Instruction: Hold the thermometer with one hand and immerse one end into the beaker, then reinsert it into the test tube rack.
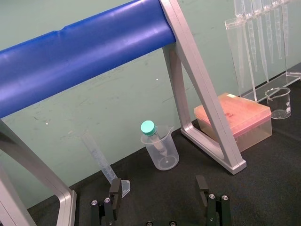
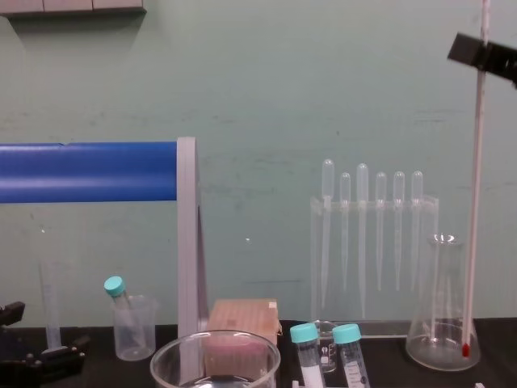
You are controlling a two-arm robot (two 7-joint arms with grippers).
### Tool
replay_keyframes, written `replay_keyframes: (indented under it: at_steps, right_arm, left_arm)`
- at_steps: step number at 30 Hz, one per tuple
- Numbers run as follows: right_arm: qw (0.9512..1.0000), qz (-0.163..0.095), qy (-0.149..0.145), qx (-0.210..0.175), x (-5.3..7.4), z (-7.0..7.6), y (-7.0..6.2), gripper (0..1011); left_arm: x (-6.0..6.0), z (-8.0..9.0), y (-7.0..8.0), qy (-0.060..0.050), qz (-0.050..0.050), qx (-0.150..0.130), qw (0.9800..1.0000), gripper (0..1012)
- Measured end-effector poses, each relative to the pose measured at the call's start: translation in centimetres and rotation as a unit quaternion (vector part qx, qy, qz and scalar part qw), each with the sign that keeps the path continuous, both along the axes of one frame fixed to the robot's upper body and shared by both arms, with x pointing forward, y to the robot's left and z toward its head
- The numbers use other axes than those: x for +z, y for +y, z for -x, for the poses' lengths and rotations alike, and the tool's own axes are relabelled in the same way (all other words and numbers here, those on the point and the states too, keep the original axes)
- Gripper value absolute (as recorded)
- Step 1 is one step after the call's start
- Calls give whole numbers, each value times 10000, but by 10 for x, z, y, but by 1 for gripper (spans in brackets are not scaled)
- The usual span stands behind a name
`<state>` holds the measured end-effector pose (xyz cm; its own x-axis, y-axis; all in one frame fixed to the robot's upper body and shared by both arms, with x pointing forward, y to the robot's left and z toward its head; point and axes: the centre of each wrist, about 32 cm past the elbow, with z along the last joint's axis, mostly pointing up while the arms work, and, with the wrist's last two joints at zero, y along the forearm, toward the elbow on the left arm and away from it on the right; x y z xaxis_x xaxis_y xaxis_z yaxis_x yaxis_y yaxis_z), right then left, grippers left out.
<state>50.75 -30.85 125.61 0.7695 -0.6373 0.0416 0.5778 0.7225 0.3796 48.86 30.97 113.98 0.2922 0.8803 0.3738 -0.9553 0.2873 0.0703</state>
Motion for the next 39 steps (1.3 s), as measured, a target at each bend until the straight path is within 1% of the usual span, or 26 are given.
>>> replay_keyframes:
  at_steps: [9, 15, 25, 34, 35, 39]
  right_arm:
    - [9998, 164, 64, 91, -7, -13, -3, 56]
    - [9992, 273, 229, 165, -15, -19, -1, 56]
    - [9987, 298, 345, 217, -25, -21, 1, 56]
    - [9981, 323, 401, 336, -39, -29, 3, 56]
    - [9981, 323, 401, 336, -39, -29, 3, 56]
    - [9975, 333, 482, 385, -46, -33, 3, 57]
  left_arm:
    - [0, 0, 0, 0, 0, 0, 10000, 1008]
    - [0, 0, 0, 0, 0, 0, 10000, 1008]
    - [0, 0, 0, 0, 0, 0, 10000, 1008]
    - [0, 0, 0, 0, 0, 0, 10000, 1008]
    - [0, 0, 0, 0, 0, 0, 10000, 1008]
    - [0, 0, 0, 0, 0, 0, 10000, 1008]
